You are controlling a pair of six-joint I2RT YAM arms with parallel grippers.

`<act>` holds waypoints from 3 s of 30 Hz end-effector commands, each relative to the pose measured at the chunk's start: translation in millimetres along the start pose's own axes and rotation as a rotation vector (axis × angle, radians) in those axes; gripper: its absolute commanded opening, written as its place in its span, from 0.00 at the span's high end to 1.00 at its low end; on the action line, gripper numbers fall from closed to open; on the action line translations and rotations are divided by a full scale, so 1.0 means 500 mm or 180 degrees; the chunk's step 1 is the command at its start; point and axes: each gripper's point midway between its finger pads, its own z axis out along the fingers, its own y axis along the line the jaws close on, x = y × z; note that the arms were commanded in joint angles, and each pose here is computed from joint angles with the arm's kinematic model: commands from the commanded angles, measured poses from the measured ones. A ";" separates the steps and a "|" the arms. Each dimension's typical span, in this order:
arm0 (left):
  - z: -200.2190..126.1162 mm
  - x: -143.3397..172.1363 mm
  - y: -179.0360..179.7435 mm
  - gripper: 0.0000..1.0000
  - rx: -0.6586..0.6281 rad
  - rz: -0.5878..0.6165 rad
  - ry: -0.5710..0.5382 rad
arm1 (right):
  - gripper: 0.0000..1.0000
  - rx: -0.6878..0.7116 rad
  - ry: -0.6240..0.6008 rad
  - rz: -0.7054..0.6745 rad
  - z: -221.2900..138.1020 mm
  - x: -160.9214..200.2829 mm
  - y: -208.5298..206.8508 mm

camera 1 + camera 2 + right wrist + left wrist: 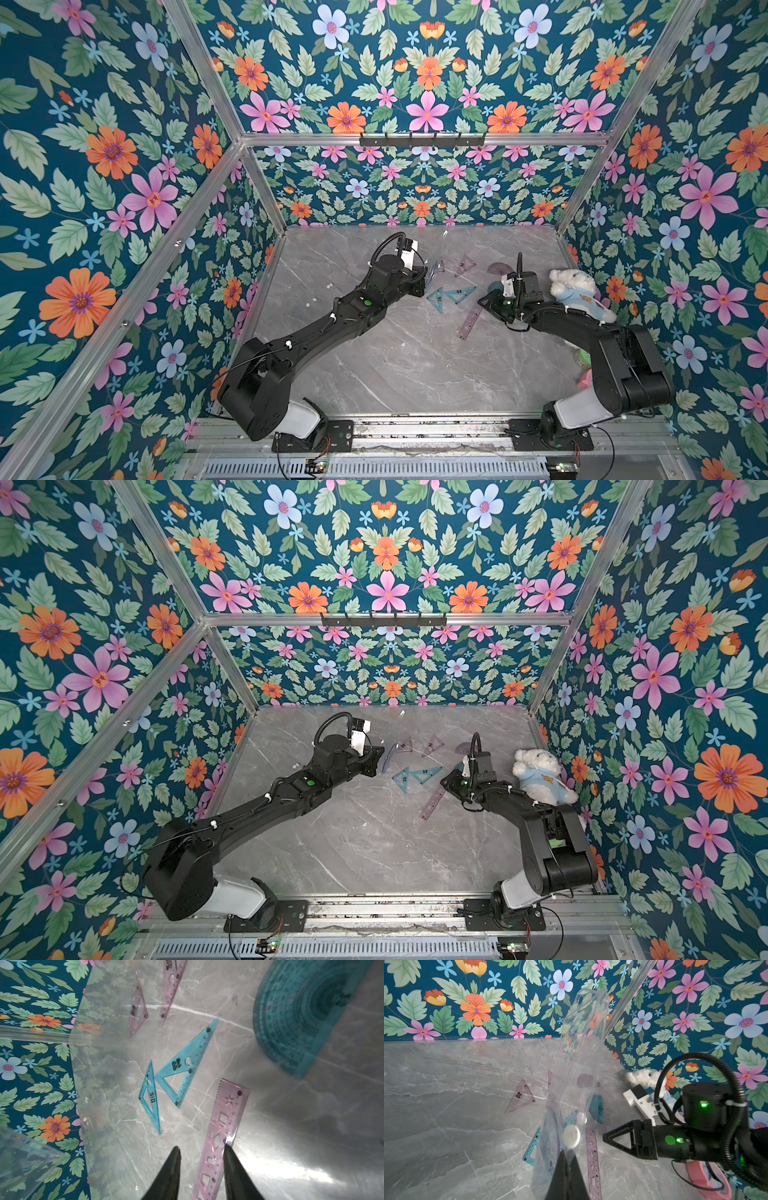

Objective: Open the ruler set and take out the ruler
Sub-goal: Place the ruler at the center of the board, then take out the ruler from the ruler set bag.

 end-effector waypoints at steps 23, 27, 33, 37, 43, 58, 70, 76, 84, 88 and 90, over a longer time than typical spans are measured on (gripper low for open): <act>0.035 0.033 -0.037 1.00 0.0104 0.0180 0.0142 | 0.91 -0.0778 -0.0024 -0.1088 -0.108 0.031 0.381; 0.034 0.026 -0.049 1.00 0.0167 0.0183 0.0117 | 0.85 -0.0724 0.0038 -0.1067 -0.083 0.032 0.374; 0.039 0.029 -0.063 1.00 0.0251 0.0175 0.0142 | 0.82 -0.0707 0.0071 -0.1050 -0.064 0.031 0.373; 0.040 0.027 -0.069 1.00 0.0277 0.0173 0.0125 | 0.80 -0.0677 0.0083 -0.1064 -0.058 0.029 0.372; 0.035 0.017 -0.072 1.00 0.0280 0.0177 0.0076 | 0.74 -0.0534 0.0155 -0.1071 -0.032 0.036 0.347; 0.036 0.012 -0.081 1.00 0.0324 0.0177 0.0059 | 0.72 -0.0490 0.0251 -0.1054 0.000 0.042 0.336; 0.041 0.015 -0.083 1.00 0.0331 0.0179 0.0076 | 0.84 -0.0557 0.0271 -0.1061 0.003 0.045 0.343; 0.043 0.013 -0.084 1.00 0.0334 0.0184 0.0069 | 0.86 -0.0571 0.0321 -0.1067 0.007 0.049 0.344; 0.043 0.019 -0.081 1.00 0.0322 0.0183 0.0089 | 0.95 -0.0600 0.0281 -0.1078 -0.001 0.045 0.349; 0.043 0.018 -0.081 1.00 0.0320 0.0183 0.0081 | 0.95 -0.0608 0.0301 -0.1074 0.002 0.048 0.349; 0.043 0.017 -0.081 1.00 0.0318 0.0184 0.0075 | 0.96 -0.0623 0.0323 -0.1068 0.005 0.050 0.349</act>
